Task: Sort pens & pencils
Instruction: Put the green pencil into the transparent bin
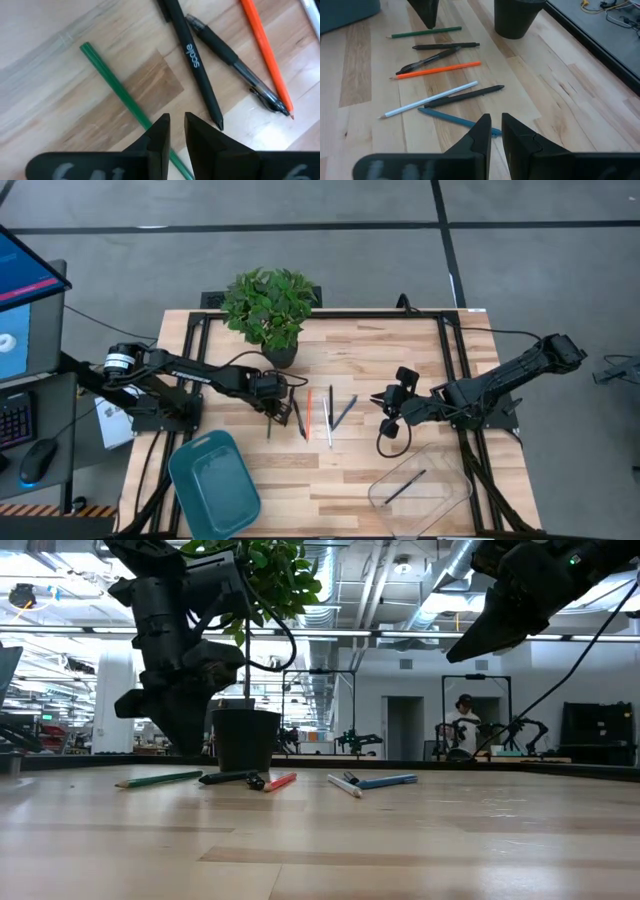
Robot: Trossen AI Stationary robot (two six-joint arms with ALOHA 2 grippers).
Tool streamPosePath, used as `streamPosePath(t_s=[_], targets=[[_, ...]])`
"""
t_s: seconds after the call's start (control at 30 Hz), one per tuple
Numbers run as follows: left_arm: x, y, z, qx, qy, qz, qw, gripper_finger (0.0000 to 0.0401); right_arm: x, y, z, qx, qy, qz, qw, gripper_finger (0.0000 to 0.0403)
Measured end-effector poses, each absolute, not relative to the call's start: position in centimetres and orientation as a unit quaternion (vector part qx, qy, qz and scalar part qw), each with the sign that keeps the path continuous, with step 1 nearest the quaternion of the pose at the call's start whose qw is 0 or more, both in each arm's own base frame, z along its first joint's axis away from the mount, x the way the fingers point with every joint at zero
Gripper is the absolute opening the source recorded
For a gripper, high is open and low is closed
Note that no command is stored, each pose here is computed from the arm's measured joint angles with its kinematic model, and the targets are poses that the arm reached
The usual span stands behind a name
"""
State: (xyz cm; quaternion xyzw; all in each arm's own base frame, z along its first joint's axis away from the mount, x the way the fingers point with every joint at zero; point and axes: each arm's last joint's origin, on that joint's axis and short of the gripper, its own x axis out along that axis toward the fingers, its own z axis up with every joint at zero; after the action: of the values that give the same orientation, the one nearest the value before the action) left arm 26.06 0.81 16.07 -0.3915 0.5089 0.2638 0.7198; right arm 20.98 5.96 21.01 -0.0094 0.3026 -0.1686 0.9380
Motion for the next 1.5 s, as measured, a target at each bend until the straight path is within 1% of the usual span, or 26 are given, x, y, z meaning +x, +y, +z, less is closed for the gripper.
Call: streamPosePath(t_s=[0.1, 0.4, 0.53, 0.63, 0.77, 0.97, 1.13, 1.3, 1.5], targets=[[26.0, 0.8, 16.1, -0.399, 0.512, 0.261, 0.715, 0.0064, 21.0, 6.0, 21.0, -0.009, 0.303, -0.169, 0.938, 0.0068], [26.0, 0.8, 16.1, -0.404, 0.508, 0.268, 0.712, 0.0141, 21.0, 6.0, 21.0, -0.009, 0.302, -0.169, 0.938, 0.0068], [26.1, 0.7, 16.1, -0.423, 0.501, 0.277, 0.702, 0.0158, 21.0, 6.0, 21.0, -0.009, 0.302, -0.169, 0.938, 0.0068], [26.1, 0.7, 16.1, -0.436, 0.493, 0.292, 0.694, 0.0160, 21.0, 6.0, 21.0, -0.009, 0.302, -0.169, 0.938, 0.0068], [26.1, 0.9, 16.1, -0.436, 0.470, 0.325, 0.696, 0.0154, 21.0, 6.0, 21.0, -0.009, 0.302, -0.169, 0.938, 0.0068], [26.3, 0.5, 16.2, -0.426, 0.467, 0.311, 0.710, 0.0147, 21.0, 6.0, 21.0, -0.009, 0.303, -0.169, 0.938, 0.0068], [25.9, 0.5, 16.0, -0.434, 0.476, 0.337, 0.686, 0.0146, 21.0, 6.0, 21.0, -0.009, 0.303, -0.169, 0.938, 0.0068], [24.8, 0.3, 15.7, -0.413, 0.506, 0.375, 0.658, 0.0146, 21.0, 6.0, 21.0, -0.009, 0.303, -0.169, 0.938, 0.0068], [24.9, 0.1, 15.7, -0.410, 0.493, 0.380, 0.667, 0.0146, 21.0, 6.0, 21.0, -0.009, 0.303, -0.169, 0.938, 0.0068]])
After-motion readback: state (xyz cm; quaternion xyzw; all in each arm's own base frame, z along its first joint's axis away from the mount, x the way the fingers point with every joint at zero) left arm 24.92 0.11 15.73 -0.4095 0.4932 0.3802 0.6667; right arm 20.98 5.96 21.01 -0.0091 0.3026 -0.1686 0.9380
